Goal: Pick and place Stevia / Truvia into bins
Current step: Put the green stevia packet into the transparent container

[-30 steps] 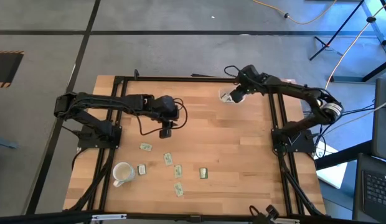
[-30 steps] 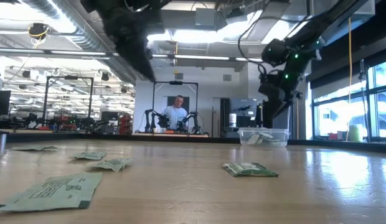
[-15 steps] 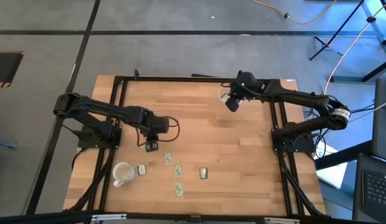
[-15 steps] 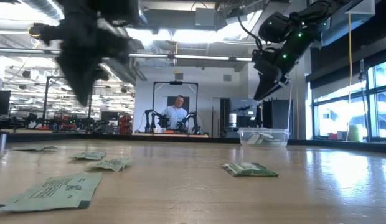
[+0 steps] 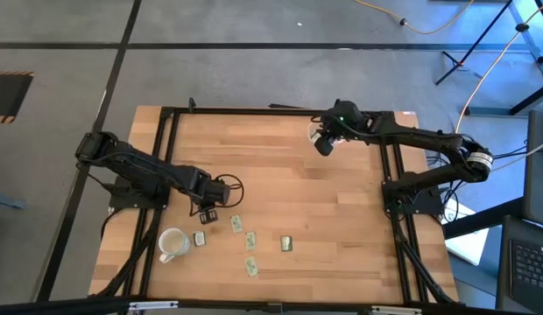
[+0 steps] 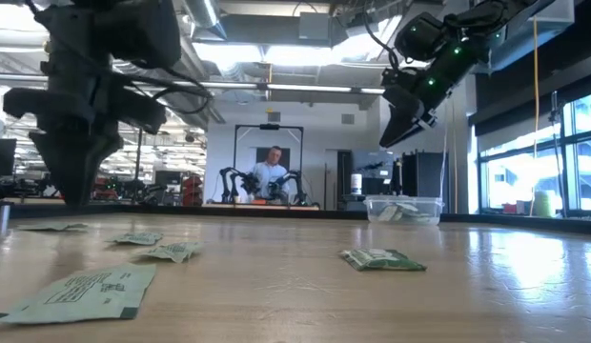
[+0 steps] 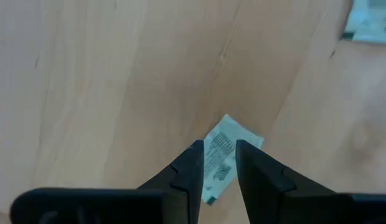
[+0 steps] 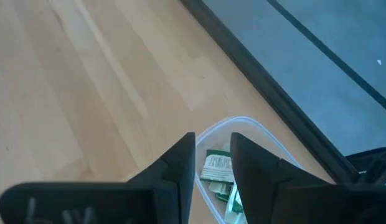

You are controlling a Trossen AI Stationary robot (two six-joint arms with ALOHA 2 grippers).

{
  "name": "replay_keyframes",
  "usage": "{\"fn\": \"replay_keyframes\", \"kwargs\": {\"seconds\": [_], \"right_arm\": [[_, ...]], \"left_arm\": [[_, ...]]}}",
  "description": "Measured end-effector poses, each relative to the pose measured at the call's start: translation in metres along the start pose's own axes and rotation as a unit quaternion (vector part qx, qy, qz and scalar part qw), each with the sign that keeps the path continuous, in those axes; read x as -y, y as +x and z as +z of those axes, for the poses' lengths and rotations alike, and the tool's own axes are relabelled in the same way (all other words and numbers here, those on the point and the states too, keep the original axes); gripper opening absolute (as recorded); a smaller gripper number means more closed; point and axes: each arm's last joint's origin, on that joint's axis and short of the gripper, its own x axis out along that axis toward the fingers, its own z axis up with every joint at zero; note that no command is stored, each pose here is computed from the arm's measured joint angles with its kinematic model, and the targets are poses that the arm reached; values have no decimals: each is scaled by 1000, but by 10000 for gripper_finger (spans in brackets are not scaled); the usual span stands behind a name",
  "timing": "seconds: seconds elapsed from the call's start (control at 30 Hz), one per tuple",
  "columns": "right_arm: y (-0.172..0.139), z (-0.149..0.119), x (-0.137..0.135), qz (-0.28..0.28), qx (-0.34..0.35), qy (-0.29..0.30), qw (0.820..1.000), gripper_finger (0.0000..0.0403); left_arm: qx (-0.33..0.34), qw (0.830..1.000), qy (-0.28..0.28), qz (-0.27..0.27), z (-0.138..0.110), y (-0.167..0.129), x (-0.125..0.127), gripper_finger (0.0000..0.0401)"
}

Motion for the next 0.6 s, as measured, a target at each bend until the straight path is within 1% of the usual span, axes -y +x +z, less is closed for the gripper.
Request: {"fn": "replay_keyframes", "kwargs": {"seconds": [0.07,0.17,0.3,0.43,0.6], "right_arm": [[0,0,0,0,0,0,1000,104],[0,0,0,0,0,0,1000,104],[0,0,0,0,0,0,1000,104],[0,0,0,0,0,0,1000,104],[0,0,0,0,-2,0,1000,104]], "left_arm": [[-2,1000,11,1,-2,3,-1,85],[12,999,29,-12,-2,8,0,85],[33,998,55,-22,0,12,1,94],[30,996,76,-21,-1,12,0,109],[18,995,95,-39,-1,13,2,115]]}}
